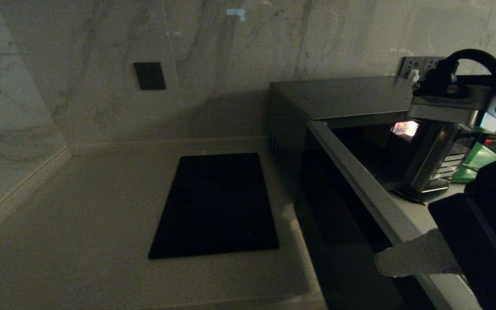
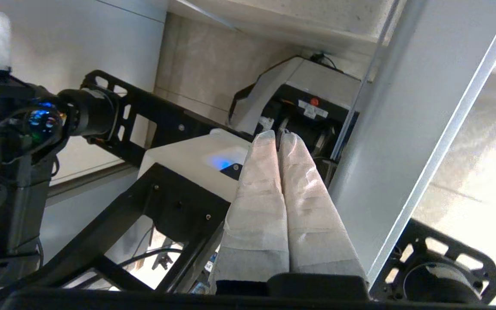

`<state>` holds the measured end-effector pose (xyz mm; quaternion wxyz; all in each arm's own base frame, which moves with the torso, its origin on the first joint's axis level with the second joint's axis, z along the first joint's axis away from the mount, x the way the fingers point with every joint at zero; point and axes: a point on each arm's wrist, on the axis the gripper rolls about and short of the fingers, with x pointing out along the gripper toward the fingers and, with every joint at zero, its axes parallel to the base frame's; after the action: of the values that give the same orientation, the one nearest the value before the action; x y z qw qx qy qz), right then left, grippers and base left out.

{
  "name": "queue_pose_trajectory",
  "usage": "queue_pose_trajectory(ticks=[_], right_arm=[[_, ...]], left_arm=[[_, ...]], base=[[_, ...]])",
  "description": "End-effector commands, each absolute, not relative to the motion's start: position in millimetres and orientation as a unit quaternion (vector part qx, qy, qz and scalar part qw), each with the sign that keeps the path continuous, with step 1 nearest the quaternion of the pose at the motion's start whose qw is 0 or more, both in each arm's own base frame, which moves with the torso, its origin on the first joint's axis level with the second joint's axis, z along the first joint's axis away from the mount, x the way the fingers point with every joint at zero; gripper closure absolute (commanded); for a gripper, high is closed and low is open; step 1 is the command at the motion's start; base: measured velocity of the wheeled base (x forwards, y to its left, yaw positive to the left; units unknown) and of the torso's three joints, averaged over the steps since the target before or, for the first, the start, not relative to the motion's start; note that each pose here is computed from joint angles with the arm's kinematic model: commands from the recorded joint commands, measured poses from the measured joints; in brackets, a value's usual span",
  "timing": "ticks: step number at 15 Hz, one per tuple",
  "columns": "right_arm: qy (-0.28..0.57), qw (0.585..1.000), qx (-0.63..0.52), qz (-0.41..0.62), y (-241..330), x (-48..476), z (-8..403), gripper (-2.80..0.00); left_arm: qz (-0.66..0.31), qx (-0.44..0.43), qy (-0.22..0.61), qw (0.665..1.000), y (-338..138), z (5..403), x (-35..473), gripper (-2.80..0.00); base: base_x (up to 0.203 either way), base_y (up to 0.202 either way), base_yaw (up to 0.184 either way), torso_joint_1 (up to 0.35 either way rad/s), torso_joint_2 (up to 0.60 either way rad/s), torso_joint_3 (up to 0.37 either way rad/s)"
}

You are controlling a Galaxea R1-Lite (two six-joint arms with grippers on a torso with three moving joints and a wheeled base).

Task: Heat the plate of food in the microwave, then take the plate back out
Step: Close the microwave oven

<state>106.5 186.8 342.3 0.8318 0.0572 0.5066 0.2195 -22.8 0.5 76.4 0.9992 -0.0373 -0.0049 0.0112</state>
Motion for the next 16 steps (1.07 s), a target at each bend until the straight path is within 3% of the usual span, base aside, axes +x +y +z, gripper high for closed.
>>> queue_pose_trajectory(ticks=[1, 16], right_arm=[[0.515, 0.831, 0.052, 0.206, 188.4, 107.8, 337.8, 0.00], [0.507, 0.856, 0.075, 0.066, 160.4, 125.4, 324.7, 0.00]], left_arm=[[0.011, -0.038, -0.005, 0.999, 0.5, 76.4, -22.8, 0.00], [0.011, -0.038, -0.004, 0.999, 0.5, 76.5, -22.7, 0.00]], base=[[0.000, 0.000, 0.000, 0.000, 0.00, 0.000], [0.000, 0.000, 0.000, 0.000, 0.00, 0.000]])
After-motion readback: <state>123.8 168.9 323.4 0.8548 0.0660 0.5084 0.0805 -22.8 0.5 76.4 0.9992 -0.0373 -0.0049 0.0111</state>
